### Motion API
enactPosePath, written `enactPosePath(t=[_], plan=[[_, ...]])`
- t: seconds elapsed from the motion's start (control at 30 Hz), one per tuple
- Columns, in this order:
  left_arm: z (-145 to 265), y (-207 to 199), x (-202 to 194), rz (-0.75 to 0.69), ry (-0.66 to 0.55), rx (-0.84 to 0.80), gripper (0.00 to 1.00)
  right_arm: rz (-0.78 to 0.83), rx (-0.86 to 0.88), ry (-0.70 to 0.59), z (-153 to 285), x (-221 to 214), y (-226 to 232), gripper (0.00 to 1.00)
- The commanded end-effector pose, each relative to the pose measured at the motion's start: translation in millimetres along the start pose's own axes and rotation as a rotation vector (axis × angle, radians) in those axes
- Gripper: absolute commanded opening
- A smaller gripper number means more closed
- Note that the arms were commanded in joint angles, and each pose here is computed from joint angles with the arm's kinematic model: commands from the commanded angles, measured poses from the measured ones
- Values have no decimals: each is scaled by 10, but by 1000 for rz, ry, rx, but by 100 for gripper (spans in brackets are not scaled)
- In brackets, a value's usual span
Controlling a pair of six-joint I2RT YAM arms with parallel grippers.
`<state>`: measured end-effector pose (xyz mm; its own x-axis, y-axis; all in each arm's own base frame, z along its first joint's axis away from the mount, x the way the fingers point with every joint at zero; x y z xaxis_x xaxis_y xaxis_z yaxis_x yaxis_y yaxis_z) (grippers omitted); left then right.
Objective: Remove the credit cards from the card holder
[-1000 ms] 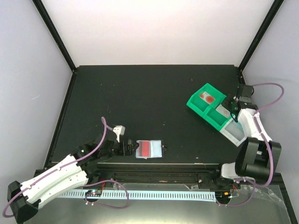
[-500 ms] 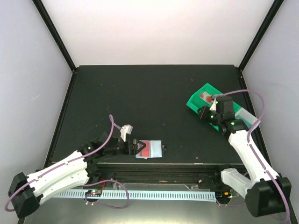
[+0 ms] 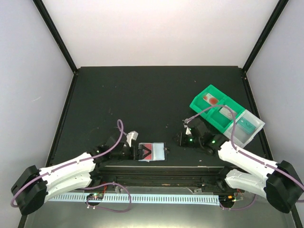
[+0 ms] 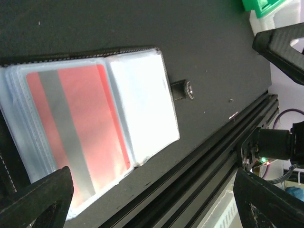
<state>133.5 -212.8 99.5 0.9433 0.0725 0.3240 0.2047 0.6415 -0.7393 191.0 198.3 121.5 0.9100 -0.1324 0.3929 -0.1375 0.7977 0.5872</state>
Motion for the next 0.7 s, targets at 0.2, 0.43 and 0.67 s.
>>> enactPosePath(t=[0.2,0.43,0.67], plan=[[-110,50,-28,5,12,-29,94,-12,161,50,-298,-211,604,25],[-150,107,-107,42,21,-65,94,8,168,103,-514,-329,782,24],[-63,38,-53,41,-15,-79,94,12,164,142,-666,-394,826,24]])
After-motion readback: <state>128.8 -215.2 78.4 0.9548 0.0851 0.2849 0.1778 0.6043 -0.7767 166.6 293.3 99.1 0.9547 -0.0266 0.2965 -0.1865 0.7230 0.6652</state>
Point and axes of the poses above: each gripper's point midway between its finger pads, its own z axis back along the fingers, its own y axis along the line the jaws close on, x = y × z, the point moved 3 cm from there along z, back along the fingers
